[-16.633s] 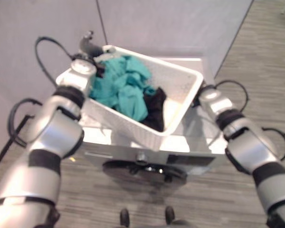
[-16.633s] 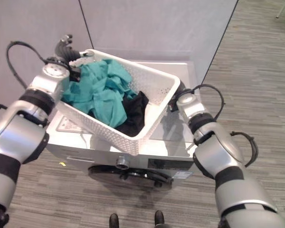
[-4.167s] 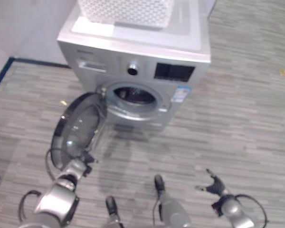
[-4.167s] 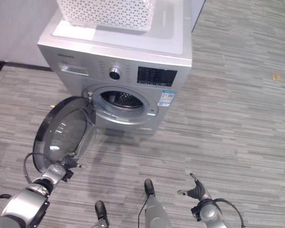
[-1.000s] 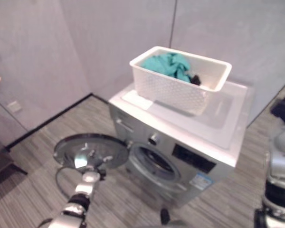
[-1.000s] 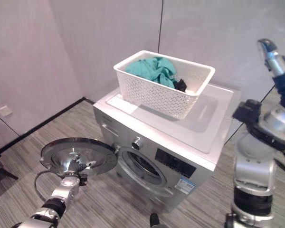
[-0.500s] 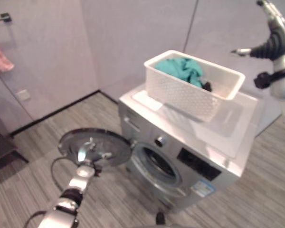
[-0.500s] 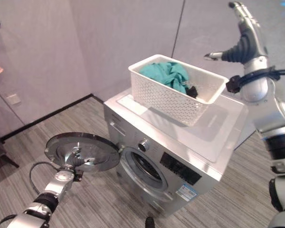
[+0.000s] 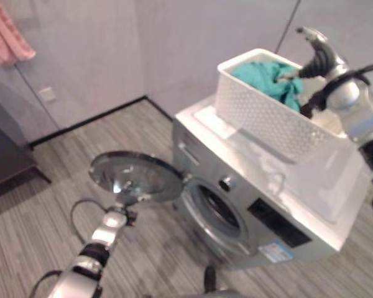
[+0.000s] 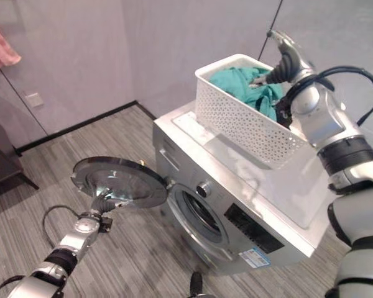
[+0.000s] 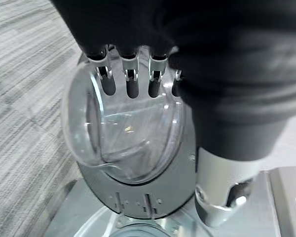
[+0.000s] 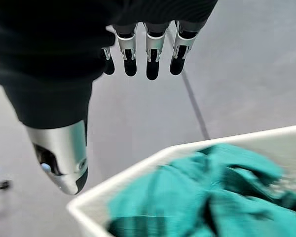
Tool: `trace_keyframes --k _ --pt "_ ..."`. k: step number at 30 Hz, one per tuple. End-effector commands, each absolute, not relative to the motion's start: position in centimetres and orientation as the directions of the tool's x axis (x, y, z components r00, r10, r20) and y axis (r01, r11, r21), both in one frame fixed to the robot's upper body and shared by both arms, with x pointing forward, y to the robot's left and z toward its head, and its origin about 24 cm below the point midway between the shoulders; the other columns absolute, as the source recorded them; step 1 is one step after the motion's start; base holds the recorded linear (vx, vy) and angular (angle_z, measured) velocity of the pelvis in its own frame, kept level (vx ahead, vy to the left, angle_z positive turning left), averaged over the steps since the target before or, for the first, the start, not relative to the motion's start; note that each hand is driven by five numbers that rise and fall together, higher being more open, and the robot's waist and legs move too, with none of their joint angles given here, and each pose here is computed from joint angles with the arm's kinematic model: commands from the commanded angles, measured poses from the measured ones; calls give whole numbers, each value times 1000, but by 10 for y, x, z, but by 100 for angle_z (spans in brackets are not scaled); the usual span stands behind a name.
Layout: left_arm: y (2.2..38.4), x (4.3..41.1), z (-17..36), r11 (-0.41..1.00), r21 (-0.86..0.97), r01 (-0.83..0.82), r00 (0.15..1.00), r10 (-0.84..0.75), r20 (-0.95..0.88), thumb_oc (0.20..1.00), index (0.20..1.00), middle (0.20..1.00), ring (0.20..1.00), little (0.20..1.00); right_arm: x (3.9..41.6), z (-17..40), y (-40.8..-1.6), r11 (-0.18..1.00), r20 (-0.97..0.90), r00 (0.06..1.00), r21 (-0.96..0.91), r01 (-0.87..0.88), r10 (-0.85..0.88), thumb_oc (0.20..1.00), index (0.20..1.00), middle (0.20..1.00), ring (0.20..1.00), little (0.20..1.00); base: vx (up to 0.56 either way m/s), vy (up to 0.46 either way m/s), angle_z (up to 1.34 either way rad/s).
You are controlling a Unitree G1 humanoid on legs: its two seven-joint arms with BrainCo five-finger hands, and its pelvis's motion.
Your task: Grab the laundry basket,head to the washer,open it,put in the laundry and shut it.
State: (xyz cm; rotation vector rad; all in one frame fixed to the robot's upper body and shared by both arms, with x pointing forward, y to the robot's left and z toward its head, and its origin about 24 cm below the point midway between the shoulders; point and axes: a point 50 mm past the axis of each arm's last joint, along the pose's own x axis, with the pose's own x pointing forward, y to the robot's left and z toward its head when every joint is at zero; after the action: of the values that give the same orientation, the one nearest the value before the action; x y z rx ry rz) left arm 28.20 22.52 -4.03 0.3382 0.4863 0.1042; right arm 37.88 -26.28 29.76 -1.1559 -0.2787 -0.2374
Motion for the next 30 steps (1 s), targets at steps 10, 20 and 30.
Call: trace_keyframes --k 10,20,30 --pt "226 304 -14 936 352 8 933 120 -339 1000 1000 1000 1000 1000 384 344 -281 295 434 880 -830 474 -195 1000 1000 1000 1000 1000 14 -11 10" --pt "226 304 -12 945 328 -3 937 117 -329 1000 1000 1000 1000 1000 393 347 -271 286 403 892 -847 448 -202 1000 1000 1000 1000 1000 24 -18 5" --pt "230 302 -14 944 330 26 935 94 -343 1000 1000 1000 1000 1000 395 341 -284 315 267 930 -886 340 -251 1000 1000 1000 1000 1000 25 -36 10"
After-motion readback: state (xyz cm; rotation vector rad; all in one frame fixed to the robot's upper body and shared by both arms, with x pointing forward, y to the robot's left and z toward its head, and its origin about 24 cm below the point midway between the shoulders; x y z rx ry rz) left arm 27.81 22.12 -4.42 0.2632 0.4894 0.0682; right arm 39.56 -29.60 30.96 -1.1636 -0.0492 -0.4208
